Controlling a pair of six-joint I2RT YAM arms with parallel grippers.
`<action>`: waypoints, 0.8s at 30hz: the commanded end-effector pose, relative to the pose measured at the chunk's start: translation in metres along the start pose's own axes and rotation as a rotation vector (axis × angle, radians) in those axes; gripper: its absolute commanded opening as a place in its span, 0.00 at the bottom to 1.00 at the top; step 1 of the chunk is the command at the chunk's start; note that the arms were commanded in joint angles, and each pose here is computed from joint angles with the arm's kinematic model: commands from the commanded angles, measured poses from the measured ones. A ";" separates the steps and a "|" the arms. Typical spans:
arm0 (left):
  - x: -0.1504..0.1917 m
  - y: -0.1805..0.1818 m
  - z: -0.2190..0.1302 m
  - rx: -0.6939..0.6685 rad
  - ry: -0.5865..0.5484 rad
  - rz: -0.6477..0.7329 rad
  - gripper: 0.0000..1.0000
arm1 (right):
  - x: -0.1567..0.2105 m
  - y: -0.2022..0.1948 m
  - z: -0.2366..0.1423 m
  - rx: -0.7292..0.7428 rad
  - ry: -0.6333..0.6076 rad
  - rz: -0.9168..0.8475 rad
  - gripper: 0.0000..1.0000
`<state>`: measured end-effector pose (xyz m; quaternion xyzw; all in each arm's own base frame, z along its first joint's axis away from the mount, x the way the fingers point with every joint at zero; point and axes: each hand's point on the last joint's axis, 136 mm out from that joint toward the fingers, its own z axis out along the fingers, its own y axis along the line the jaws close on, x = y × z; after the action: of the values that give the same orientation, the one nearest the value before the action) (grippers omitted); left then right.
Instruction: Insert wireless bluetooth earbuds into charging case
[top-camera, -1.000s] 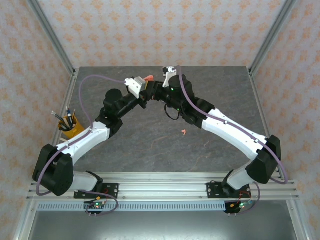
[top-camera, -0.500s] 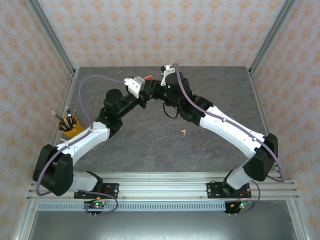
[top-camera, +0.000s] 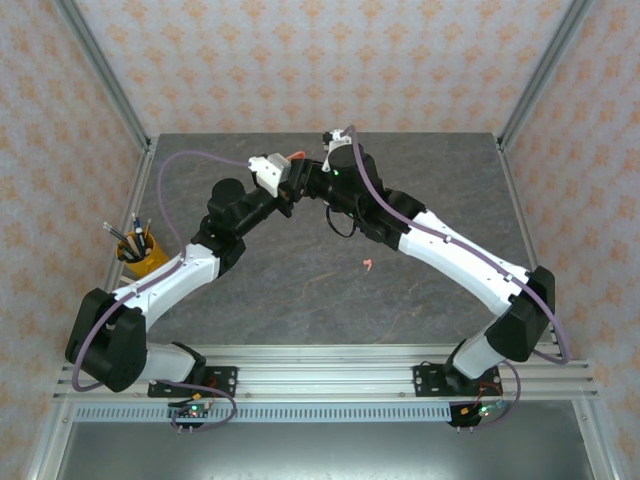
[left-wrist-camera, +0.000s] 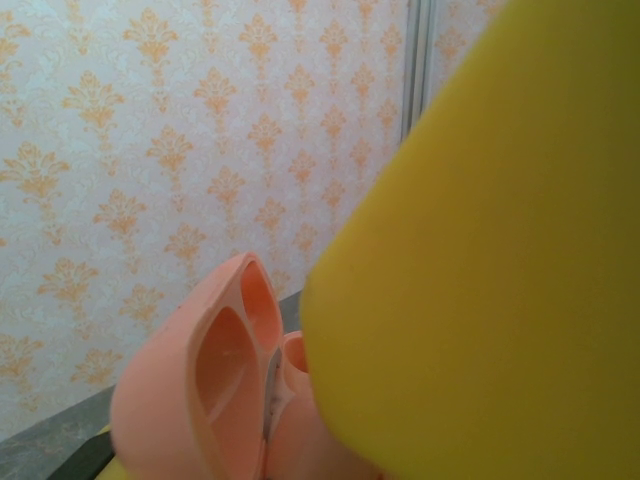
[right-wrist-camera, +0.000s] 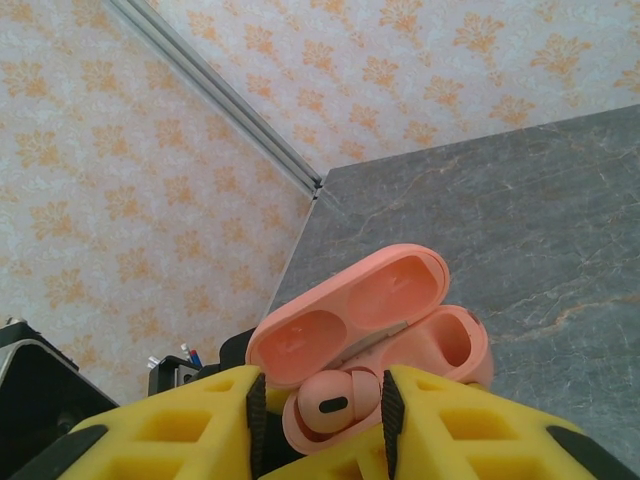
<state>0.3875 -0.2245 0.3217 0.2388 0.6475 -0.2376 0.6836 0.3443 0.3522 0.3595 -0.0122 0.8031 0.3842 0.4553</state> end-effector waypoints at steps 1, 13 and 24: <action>-0.051 -0.005 -0.010 0.010 -0.170 0.030 0.00 | 0.013 -0.014 0.004 0.061 0.053 0.021 0.40; -0.043 -0.007 -0.014 0.011 -0.151 0.026 0.00 | -0.036 -0.011 -0.042 0.042 -0.060 0.079 0.51; -0.046 -0.012 -0.024 0.028 -0.142 0.027 0.00 | -0.026 -0.118 -0.097 0.378 -0.102 0.123 0.61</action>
<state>0.3718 -0.2176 0.3517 0.2343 0.6114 -0.2417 0.7162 0.3343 0.2305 0.3815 0.1044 0.8015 0.3323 0.4861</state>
